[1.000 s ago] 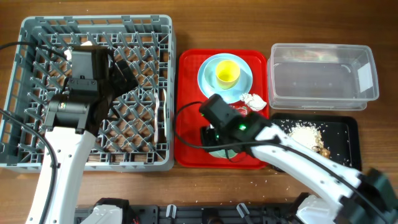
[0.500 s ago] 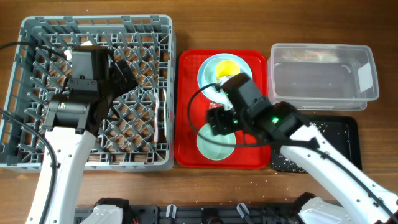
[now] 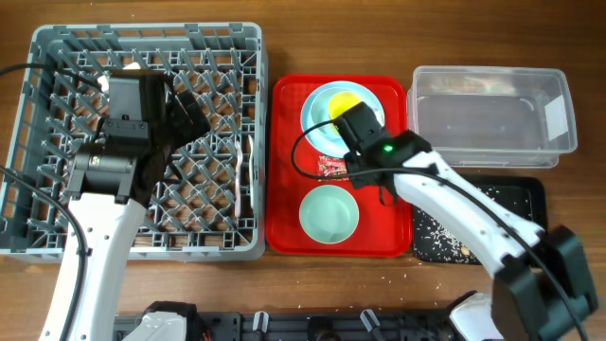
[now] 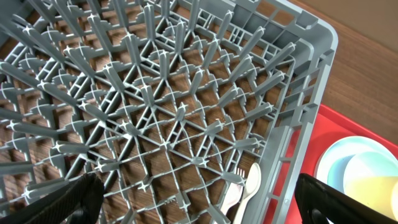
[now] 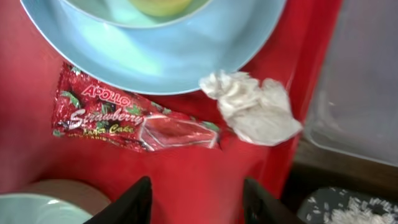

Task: Sort waste into correct bins and load items into the dishwasher rack
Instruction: 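Grasp the red snack wrapper with the right gripper, then carry the wrapper right and drop it into the clear bin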

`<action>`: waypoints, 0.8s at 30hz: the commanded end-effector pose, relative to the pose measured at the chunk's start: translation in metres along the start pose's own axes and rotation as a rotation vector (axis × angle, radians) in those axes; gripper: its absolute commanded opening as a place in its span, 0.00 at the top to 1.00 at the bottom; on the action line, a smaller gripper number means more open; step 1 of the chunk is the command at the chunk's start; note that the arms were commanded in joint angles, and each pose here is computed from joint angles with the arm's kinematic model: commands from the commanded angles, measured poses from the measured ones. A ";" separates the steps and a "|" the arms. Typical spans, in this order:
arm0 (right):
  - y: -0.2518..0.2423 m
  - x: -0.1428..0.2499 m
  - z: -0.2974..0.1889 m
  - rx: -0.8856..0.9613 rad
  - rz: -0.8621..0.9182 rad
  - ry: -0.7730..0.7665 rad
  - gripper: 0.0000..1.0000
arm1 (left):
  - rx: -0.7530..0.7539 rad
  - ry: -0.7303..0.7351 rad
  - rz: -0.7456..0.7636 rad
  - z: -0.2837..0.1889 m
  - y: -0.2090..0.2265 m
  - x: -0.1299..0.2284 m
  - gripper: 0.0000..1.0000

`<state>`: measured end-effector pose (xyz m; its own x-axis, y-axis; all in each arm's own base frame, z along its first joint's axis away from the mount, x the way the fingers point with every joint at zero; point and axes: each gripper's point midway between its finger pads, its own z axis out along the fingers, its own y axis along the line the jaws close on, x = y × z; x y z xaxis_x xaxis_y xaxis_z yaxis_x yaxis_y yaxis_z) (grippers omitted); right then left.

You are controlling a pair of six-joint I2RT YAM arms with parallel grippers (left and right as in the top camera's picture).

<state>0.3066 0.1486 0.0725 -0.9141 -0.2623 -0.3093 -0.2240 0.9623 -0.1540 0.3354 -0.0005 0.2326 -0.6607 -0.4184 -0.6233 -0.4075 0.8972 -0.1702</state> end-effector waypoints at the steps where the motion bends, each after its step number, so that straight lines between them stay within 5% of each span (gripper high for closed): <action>1: 0.022 0.008 0.021 -0.096 -0.005 0.061 0.57 | 0.011 -0.017 -0.012 -0.004 -0.001 -0.007 0.00; 5: 0.030 0.007 0.044 -0.101 -0.044 0.073 0.55 | 0.011 -0.017 -0.012 -0.004 -0.001 -0.007 0.00; 10: 0.032 0.005 0.050 -0.104 -0.109 0.066 0.27 | 0.011 -0.018 -0.012 -0.004 -0.001 -0.007 0.00; 24: 0.040 0.004 0.054 -0.152 -0.290 0.047 0.20 | 0.011 -0.017 -0.012 -0.004 -0.001 -0.007 0.00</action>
<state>0.3189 0.1857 0.0295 -0.8198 -0.5045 -0.2711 -0.5001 0.8612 -0.0905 0.3354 -0.0005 0.2326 -0.6607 -0.4184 -0.6233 -0.4075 0.8972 -0.1702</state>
